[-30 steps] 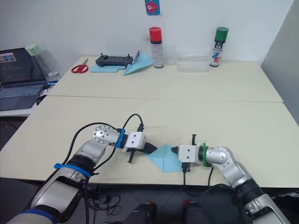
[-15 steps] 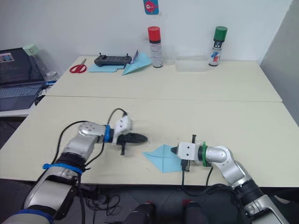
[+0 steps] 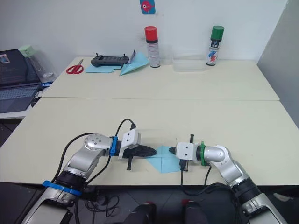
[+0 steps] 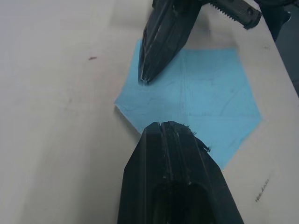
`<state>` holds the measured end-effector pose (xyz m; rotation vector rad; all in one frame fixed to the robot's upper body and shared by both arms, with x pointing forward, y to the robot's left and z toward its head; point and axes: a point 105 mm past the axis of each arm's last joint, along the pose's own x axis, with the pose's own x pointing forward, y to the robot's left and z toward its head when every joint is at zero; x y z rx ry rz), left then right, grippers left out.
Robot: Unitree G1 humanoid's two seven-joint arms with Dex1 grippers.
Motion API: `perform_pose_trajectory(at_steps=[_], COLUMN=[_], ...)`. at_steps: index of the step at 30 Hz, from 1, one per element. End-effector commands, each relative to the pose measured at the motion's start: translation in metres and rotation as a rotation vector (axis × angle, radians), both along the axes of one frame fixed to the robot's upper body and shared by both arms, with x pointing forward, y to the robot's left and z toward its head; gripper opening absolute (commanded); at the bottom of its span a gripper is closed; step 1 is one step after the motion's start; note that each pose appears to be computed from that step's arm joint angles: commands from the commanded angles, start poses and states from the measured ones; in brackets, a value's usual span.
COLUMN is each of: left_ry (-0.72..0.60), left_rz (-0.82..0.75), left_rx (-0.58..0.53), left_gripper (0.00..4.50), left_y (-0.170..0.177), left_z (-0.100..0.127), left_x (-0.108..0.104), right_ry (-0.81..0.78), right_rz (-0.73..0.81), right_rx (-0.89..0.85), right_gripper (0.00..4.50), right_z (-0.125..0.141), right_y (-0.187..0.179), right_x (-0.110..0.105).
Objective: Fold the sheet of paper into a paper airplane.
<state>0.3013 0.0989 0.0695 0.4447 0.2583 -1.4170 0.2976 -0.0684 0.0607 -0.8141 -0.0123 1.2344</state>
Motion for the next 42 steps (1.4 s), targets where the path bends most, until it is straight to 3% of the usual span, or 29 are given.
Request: perform_pose_trajectory(at_steps=[1, 6, 9, 12, 17, 18, 21, 26, 42], left_ry=[-0.023, 0.013, 0.035, 0.047, 0.049, 0.05, 0.054, 0.055, 0.066], left_rz=[-0.032, -0.051, -0.04, -0.034, 0.007, 0.008, 0.005, 0.0, -0.006], left_rx=[0.032, 0.083, 0.122, 0.137, 0.114, 0.114, 0.118, 0.122, 0.143], left_gripper=[0.0, 0.0, 0.0, 0.0, 0.0, 0.0, 0.0, 0.0, 0.0], left_y=[-0.002, 0.005, 0.012, 0.015, 0.013, 0.013, 0.013, 0.012, 0.012], left_z=[-0.006, -0.024, -0.042, -0.053, -0.051, -0.051, -0.05, -0.049, -0.05], left_x=[-0.004, -0.014, -0.019, -0.022, -0.014, -0.012, -0.011, -0.008, -0.001], right_ry=[0.045, 0.036, 0.11, 0.209, 0.283, 0.293, 0.321, 0.333, 0.363], right_rz=[0.0, -0.032, -0.035, -0.008, -0.023, -0.03, -0.039, -0.065, -0.161], right_rx=[-0.055, -0.037, 0.094, 0.215, 0.312, 0.309, 0.23, 0.161, 0.016], right_gripper=[0.03, 0.03, 0.03, 0.63, 2.26, 2.26, 1.8, 0.03, 0.03], right_z=[-0.015, -0.009, 0.009, 0.03, 0.052, 0.051, 0.036, 0.015, -0.017], right_y=[-0.002, -0.005, 0.006, 0.018, 0.03, 0.031, 0.031, 0.031, -0.001], right_x=[-0.004, 0.001, -0.003, -0.01, -0.01, -0.01, -0.012, -0.011, -0.017])
